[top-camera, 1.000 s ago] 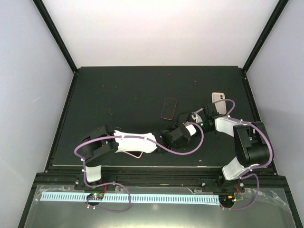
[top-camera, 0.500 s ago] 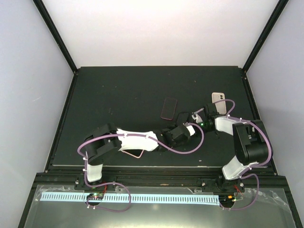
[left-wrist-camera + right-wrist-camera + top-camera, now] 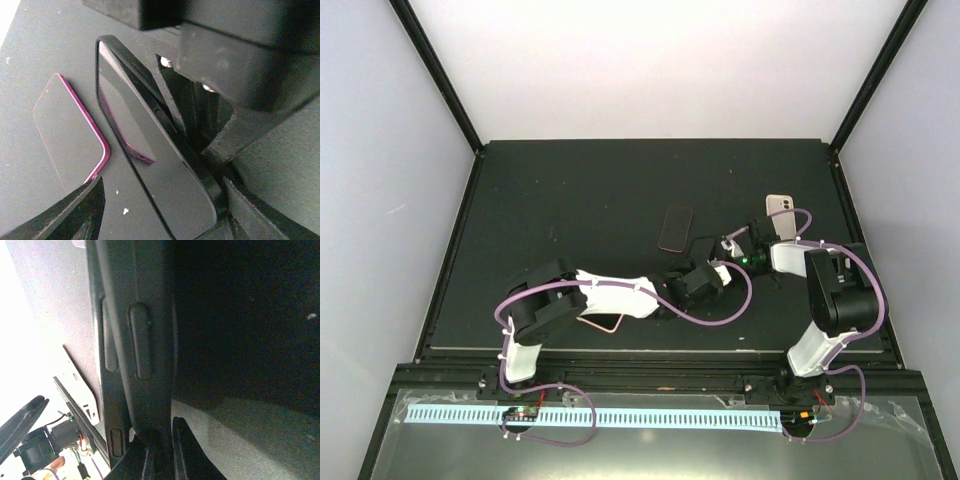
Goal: Take the phone out of the phone case
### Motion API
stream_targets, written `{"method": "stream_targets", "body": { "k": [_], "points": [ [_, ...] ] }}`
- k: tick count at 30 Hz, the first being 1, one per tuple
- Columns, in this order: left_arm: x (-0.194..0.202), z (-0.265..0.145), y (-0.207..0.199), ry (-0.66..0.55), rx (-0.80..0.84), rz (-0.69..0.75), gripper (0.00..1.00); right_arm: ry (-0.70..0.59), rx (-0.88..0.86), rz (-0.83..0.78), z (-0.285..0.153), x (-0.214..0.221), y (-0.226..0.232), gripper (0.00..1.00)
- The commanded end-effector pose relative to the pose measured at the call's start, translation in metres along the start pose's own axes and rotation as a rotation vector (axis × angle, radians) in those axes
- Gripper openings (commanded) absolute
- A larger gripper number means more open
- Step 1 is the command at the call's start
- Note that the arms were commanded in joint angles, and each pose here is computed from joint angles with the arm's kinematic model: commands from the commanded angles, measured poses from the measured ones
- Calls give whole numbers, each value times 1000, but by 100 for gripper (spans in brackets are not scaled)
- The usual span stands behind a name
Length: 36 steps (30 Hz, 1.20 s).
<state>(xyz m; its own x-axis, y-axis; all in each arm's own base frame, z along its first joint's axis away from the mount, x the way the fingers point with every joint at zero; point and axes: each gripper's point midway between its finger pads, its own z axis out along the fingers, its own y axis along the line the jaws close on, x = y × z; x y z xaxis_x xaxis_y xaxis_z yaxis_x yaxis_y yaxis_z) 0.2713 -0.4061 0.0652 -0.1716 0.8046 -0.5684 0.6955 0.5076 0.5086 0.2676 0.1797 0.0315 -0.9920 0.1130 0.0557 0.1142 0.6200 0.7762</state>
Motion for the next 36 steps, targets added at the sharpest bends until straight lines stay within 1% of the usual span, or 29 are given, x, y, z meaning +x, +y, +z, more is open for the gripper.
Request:
{"method": "stream_targets", "body": {
  "k": [1,3,6,10,14,16,21,25,32,36],
  "points": [
    [7,11,29,41,-178,6,62,21,-88,-47,-6,6,25,1],
    [9,10,39,45,-241,6,61,21,-90,-48,-7,8,27,1],
    [9,7,49,38,-299,1,51,34,-102,-47,-8,11,29,1],
    [6,4,53,16,-316,-2,35,31,-98,-55,-9,10,30,1],
    [1,-1,58,-2,-327,-22,23,22,-92,-67,-10,9,30,1],
    [-1,-3,61,-11,-331,-32,14,12,-85,-78,-12,8,32,1],
    [-5,-10,68,-24,-347,-59,2,-38,-77,-136,-23,6,42,1],
    [-13,-23,77,-61,-338,-118,2,-98,-30,-211,-33,0,45,1],
    [-31,-60,99,-145,-292,-282,1,-299,164,-356,-64,-21,40,1],
    [-35,-81,108,-197,-264,-371,2,-365,213,-398,-76,-26,40,1]
  ]
}}
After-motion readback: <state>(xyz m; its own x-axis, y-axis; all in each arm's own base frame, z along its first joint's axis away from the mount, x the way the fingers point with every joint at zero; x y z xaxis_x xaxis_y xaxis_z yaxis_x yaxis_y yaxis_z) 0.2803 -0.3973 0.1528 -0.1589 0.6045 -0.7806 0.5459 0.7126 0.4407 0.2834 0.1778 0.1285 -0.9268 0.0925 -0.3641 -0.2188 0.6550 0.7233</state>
